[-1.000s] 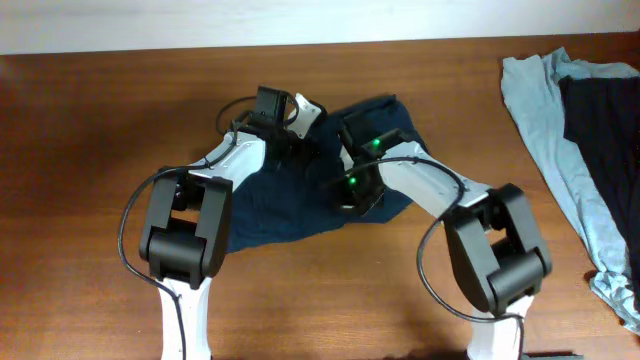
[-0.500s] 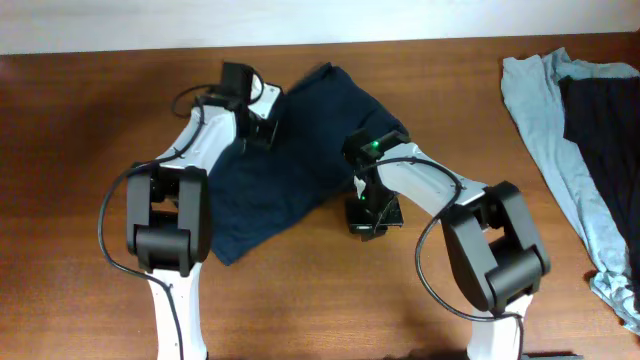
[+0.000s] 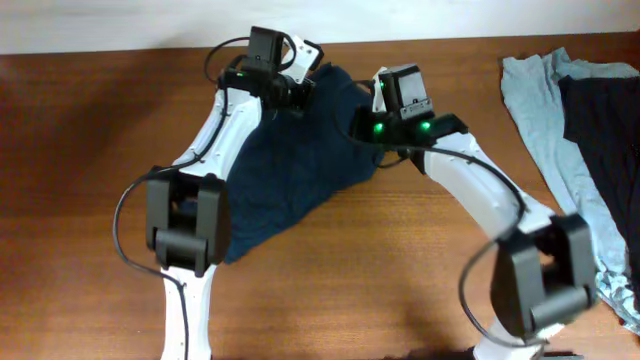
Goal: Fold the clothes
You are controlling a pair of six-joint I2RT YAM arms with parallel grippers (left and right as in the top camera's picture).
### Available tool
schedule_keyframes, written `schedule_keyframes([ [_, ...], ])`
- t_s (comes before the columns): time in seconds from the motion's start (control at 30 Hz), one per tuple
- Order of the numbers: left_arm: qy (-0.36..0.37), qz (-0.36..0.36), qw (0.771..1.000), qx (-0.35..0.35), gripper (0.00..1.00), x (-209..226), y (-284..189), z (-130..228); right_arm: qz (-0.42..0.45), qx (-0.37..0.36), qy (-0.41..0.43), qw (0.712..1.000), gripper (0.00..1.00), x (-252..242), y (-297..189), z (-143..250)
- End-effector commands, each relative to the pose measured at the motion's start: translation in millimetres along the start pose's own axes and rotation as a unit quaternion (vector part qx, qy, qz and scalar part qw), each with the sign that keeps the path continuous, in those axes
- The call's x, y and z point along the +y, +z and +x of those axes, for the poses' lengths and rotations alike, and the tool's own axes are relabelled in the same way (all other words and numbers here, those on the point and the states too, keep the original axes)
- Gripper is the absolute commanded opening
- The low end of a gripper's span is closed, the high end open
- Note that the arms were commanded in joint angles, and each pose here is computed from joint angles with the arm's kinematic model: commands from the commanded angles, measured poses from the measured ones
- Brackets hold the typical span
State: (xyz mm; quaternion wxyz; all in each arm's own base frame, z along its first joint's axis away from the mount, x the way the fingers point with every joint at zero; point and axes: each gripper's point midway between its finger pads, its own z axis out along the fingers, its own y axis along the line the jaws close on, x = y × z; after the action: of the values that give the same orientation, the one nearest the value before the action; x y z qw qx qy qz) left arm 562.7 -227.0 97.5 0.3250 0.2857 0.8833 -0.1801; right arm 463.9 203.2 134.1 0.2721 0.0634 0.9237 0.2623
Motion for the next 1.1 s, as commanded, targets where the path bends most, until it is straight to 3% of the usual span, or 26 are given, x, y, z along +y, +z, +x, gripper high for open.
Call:
schedule_keyframes([
  [0.0, -0.030, 0.007, 0.999, 0.024, 0.07, 14, 43, 35, 0.015, 0.021, 0.029, 0.999, 0.04, -23, 46, 16],
  [0.2, -0.055, 0.008, 0.997, 0.047, 0.07, 19, 67, 61, 0.085, 0.123, 0.061, 0.987, 0.04, -79, 91, 81],
  [0.33, -0.053, -0.045, 0.996, 0.058, 0.07, 38, 68, 67, 0.137, 0.191, 0.091, 0.968, 0.04, -104, 79, 116],
  [0.47, -0.054, -0.140, 0.986, 0.076, 0.08, 78, 57, 77, 0.219, 0.274, 0.153, 0.924, 0.04, -126, 45, 161],
  [0.63, -0.071, -0.120, 0.988, 0.073, 0.08, 88, 49, 77, 0.257, 0.329, 0.165, 0.894, 0.04, -131, 19, 186],
  [0.7, -0.076, -0.105, 0.988, 0.080, 0.08, 83, 45, 75, 0.258, 0.340, 0.159, 0.890, 0.04, -128, 11, 188],
  [0.83, -0.080, -0.100, 0.988, 0.092, 0.08, 75, 16, 54, 0.214, 0.325, 0.084, 0.917, 0.04, -107, 0, 170],
  [0.97, -0.076, -0.098, 0.989, 0.084, 0.08, 58, -42, 10, 0.154, 0.265, 0.005, 0.952, 0.04, -73, -20, 132],
  [1.07, -0.074, -0.077, 0.992, 0.065, 0.09, 29, -103, -26, 0.087, 0.162, -0.097, 0.978, 0.04, -31, -56, 80],
])
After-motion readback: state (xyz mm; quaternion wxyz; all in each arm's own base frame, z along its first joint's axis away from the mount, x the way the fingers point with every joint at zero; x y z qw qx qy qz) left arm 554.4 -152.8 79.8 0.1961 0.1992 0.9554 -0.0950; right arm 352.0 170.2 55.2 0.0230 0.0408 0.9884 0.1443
